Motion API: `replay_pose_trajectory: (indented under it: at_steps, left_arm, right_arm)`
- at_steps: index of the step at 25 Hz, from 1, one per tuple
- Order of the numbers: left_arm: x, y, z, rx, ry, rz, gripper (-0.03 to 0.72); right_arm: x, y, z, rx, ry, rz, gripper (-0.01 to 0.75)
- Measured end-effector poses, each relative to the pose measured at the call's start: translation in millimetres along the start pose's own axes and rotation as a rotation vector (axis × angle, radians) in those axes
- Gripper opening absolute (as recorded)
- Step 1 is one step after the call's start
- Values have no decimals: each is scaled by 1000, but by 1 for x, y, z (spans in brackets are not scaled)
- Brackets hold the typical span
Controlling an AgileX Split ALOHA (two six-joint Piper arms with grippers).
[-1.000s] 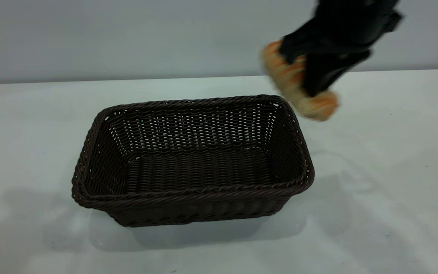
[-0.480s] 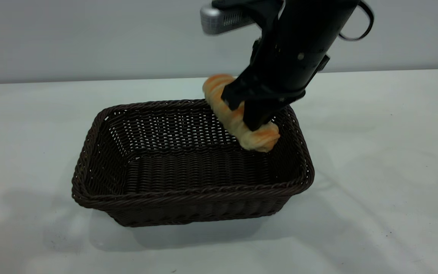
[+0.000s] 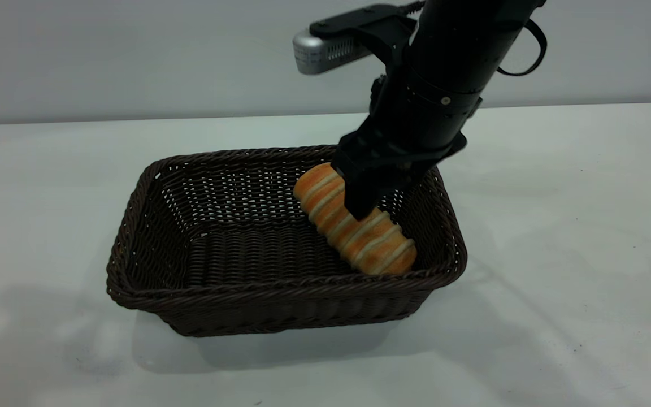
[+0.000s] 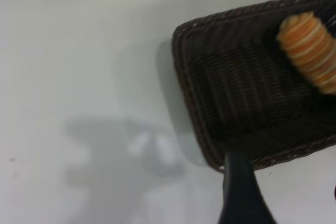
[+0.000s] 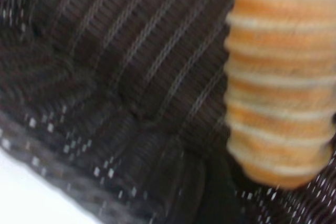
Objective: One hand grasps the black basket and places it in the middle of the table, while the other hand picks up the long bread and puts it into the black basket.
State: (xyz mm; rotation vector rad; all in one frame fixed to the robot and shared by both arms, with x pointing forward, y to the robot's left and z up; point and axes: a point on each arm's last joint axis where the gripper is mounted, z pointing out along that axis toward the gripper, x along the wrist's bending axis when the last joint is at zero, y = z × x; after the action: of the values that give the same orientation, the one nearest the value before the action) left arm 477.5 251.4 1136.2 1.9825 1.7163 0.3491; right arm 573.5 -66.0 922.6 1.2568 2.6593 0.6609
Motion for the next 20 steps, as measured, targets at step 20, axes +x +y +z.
replay_pose_trajectory:
  at_steps: [20]
  left_arm:
    - [1,-118,-88,-234,43,24,488]
  right_arm:
    - [-44,-19,-199,-78,-116,142,334]
